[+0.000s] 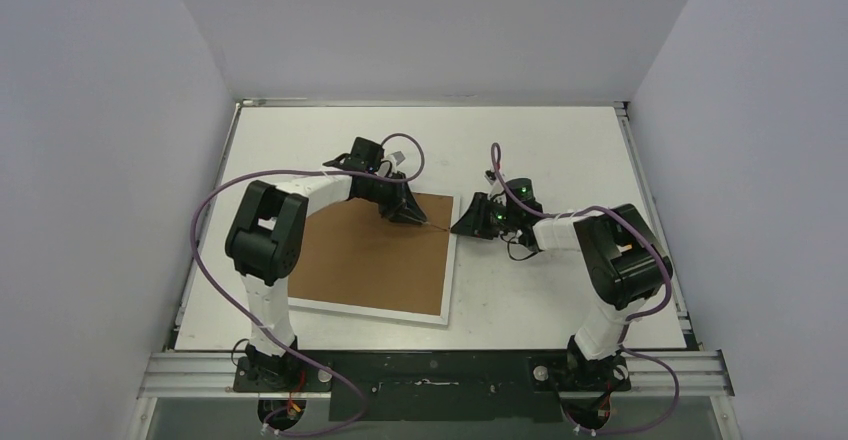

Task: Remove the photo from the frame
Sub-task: Release the photo frame item from the photo frame.

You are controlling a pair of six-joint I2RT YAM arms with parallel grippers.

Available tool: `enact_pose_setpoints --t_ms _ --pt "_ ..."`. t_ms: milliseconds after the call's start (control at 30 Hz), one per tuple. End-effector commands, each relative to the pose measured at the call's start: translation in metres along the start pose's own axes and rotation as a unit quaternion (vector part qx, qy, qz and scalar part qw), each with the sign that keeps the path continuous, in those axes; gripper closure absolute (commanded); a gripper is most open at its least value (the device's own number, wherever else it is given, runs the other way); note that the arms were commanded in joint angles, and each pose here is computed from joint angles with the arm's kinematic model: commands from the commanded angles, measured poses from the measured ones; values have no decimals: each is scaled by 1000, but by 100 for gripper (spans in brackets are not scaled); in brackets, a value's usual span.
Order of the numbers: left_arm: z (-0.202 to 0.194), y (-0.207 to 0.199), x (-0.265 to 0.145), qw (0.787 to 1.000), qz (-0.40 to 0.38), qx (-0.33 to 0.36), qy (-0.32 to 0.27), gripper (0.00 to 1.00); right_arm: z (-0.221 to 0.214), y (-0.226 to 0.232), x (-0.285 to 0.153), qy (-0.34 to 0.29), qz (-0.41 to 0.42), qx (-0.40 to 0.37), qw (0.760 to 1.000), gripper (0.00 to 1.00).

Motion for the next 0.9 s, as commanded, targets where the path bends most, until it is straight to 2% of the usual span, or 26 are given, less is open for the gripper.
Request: enact_pose_setpoints --t_ms 0,867 --pt "2 7 7 1000 18 4 6 100 22 14 4 -30 35 -22 999 76" --pt "14 15 4 1000 3 -9 -13 100 18 12 4 -23 33 -24 999 83"
Point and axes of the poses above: each gripper's point midway between its finger pads, its own x axis out along the fingers, its own y axis along the line the jaws close on, z = x × y, the point moved 1 cm from there along -x, back along the fingers, and after that the axes turned 4 degrees about -x, right-handed, at the moved point
